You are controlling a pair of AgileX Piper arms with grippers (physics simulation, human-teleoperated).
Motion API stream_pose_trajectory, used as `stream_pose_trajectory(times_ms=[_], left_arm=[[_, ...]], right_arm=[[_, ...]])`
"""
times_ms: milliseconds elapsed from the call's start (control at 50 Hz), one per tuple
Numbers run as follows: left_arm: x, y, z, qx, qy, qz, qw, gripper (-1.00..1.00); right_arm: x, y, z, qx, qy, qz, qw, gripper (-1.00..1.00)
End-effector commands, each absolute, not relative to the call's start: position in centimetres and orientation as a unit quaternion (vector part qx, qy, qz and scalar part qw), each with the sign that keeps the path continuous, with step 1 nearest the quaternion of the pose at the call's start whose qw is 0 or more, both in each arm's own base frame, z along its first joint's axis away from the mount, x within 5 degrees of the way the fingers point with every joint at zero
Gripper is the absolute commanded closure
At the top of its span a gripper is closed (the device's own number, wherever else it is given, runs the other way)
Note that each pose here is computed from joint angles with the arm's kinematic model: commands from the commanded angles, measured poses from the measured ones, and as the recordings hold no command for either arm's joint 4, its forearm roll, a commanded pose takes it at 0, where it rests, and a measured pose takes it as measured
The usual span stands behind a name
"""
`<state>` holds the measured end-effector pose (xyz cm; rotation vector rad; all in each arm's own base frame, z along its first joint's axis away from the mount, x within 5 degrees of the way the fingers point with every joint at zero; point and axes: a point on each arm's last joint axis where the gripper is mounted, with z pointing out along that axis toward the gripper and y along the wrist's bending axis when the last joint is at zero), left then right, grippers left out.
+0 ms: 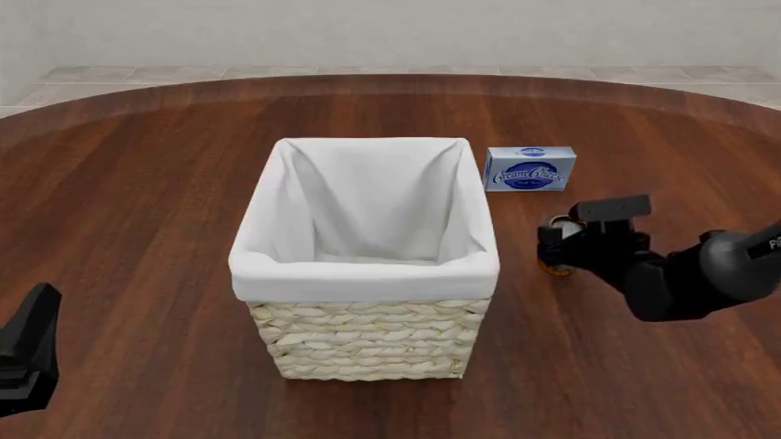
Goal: Pick up the alphabet soup and put it in the basket.
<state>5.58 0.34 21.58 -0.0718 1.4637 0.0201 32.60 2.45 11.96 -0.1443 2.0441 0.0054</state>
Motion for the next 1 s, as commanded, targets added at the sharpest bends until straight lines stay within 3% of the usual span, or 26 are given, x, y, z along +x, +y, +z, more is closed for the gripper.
stream_pose_trajectory(times_ms=[20,460,480,1000], left_arm=[[5.6,0.3,21.6,-0.033,0.668,0.009,0.743,-1.0],[5.6,0.3,21.6,-0.033,0.668,0.009,0.744,-1.0],[5.6,0.3,21.6,-0.033,0.668,0.009,0.744,-1.0],[5.6,0.3,21.6,-0.032,0.668,0.009,0.743,-1.0]], right_arm=[[32.8,2.3,11.2,-0.059,0.856,0.001,0.514,-1.0],[32.5,2.7,10.3,-0.066,0.858,0.003,0.509,-1.0],[32.5,2.5,10.3,-0.063,0.859,0.002,0.508,1.0],[31.7,3.4,13.2,-0.077,0.851,0.009,0.52,1.0]])
